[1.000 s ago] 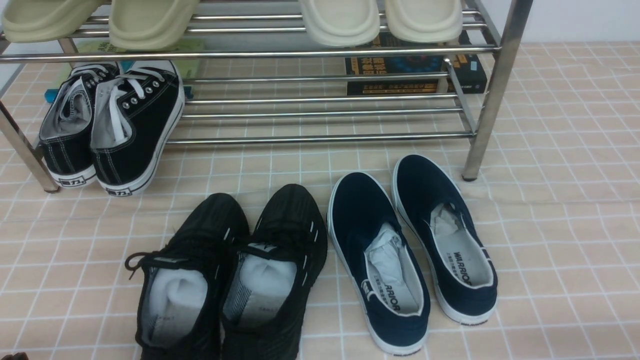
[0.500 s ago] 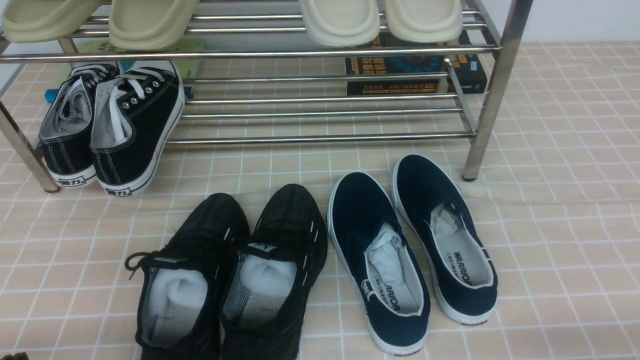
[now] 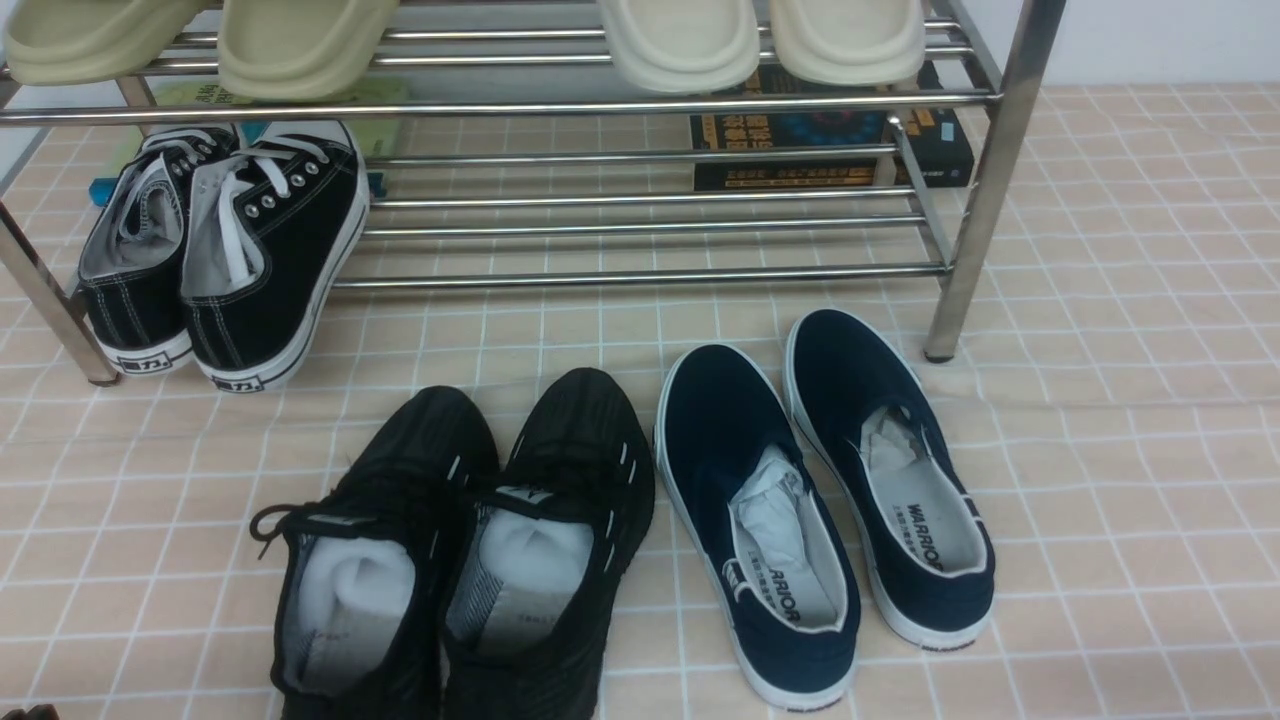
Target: Take the shoes off the shelf from the light coffee tablecloth by hand.
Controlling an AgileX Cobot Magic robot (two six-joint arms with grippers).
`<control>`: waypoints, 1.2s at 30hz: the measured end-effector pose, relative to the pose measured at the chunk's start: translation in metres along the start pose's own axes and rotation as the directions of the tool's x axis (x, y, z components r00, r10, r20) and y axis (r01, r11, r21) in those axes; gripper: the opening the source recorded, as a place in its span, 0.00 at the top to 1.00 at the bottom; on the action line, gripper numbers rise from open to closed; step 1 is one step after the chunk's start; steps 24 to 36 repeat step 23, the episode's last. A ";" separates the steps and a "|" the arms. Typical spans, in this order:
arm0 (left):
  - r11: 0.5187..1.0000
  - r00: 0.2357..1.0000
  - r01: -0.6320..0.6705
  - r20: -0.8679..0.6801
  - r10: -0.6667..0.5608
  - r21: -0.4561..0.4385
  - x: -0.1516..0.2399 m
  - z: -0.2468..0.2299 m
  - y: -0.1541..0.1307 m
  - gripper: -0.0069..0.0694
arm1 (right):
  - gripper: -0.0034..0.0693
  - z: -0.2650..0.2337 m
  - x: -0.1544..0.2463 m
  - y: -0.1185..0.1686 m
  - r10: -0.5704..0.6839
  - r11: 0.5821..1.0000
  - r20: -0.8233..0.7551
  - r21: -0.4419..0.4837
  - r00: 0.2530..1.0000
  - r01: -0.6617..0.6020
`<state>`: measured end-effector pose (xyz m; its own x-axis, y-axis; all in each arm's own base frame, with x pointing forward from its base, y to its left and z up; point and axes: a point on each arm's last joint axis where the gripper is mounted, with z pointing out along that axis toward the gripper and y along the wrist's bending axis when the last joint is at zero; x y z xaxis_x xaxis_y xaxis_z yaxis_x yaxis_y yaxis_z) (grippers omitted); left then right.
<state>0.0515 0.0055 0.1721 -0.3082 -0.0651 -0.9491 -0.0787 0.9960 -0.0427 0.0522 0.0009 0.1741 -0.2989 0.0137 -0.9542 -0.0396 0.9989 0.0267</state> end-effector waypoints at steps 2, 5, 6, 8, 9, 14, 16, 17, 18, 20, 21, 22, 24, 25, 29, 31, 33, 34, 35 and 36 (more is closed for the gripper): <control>1.000 1.000 0.000 0.000 0.000 0.000 0.000 0.000 0.000 0.78 | 0.62 0.000 0.000 0.000 0.000 1.000 0.000 0.000 1.000 0.000; 1.000 1.000 0.000 0.000 0.000 0.000 0.000 0.000 0.000 0.77 | 0.62 0.000 0.000 0.000 0.000 1.000 0.000 0.000 1.000 0.000; 1.000 1.000 0.000 0.000 0.000 0.000 0.000 0.000 0.000 0.77 | 0.62 0.000 0.000 0.000 0.000 1.000 0.000 0.000 1.000 0.000; 1.000 1.000 0.000 0.000 0.000 0.000 0.000 0.000 0.000 0.77 | 0.62 0.000 0.000 0.000 0.000 1.000 0.000 0.000 1.000 0.000; 1.000 1.000 0.000 0.000 0.000 0.000 0.000 0.000 0.000 0.77 | 0.62 0.000 0.000 0.000 0.000 1.000 0.000 0.000 1.000 0.000; 1.000 1.000 0.000 0.000 0.000 0.000 0.000 0.000 0.000 0.76 | 0.62 0.000 0.000 0.000 0.000 1.000 0.000 0.000 1.000 0.000; 1.000 1.000 0.000 0.000 0.000 0.000 0.000 0.000 0.000 0.75 | 0.62 0.000 0.000 0.000 0.000 1.000 0.000 0.000 1.000 0.000; 1.000 1.000 0.000 0.000 0.000 0.000 0.000 0.000 0.000 0.75 | 0.62 0.000 0.000 0.000 0.000 1.000 0.000 0.000 1.000 0.000; 1.000 1.000 0.000 0.000 0.000 0.000 0.000 0.000 0.000 0.75 | 0.62 0.000 0.000 0.000 0.000 1.000 0.000 0.000 1.000 0.000; 1.000 1.000 0.000 0.000 0.000 0.000 0.000 0.000 0.000 0.75 | 0.62 0.000 0.000 0.000 0.000 1.000 0.000 0.000 1.000 0.000; 1.000 1.000 0.000 0.000 0.000 0.000 0.000 0.000 0.000 0.75 | 0.62 0.000 0.000 0.000 0.000 1.000 0.000 0.000 1.000 0.000; 1.000 1.000 0.000 0.000 0.000 0.000 0.000 0.000 0.000 0.75 | 0.62 0.000 0.000 0.000 0.000 1.000 0.000 0.000 1.000 0.000; 1.000 1.000 0.000 0.000 0.000 0.000 0.000 0.000 0.000 0.75 | 0.62 0.000 0.000 0.000 0.000 1.000 0.000 0.000 1.000 0.000; 1.000 1.000 0.000 0.000 0.000 0.000 0.000 0.000 0.000 0.75 | 0.62 0.000 0.000 0.000 0.000 1.000 0.000 0.000 1.000 0.000; 1.000 1.000 0.000 0.000 0.000 0.000 0.000 0.000 0.000 0.75 | 0.62 0.000 0.000 0.000 0.000 1.000 0.000 0.000 1.000 0.000; 1.000 1.000 0.000 0.000 0.000 0.000 0.000 0.000 0.000 0.75 | 0.62 0.000 0.000 0.000 0.000 1.000 0.000 0.000 1.000 0.000; 1.000 1.000 0.000 0.000 0.000 0.000 0.000 0.000 0.000 0.75 | 0.62 0.000 0.000 0.000 0.000 1.000 0.000 0.000 1.000 0.000; 1.000 1.000 0.000 0.000 0.000 0.000 0.000 0.000 0.000 0.75 | 0.62 0.000 0.000 0.000 0.000 1.000 0.000 0.000 1.000 0.000; 1.000 1.000 0.000 0.000 0.000 0.000 0.000 0.000 0.000 0.75 | 0.62 0.000 0.000 0.000 0.000 1.000 0.000 0.000 1.000 0.000; 1.000 1.000 0.000 0.000 0.000 0.000 0.000 0.000 0.000 0.75 | 0.62 0.000 0.000 0.000 0.000 1.000 0.000 0.000 1.000 0.000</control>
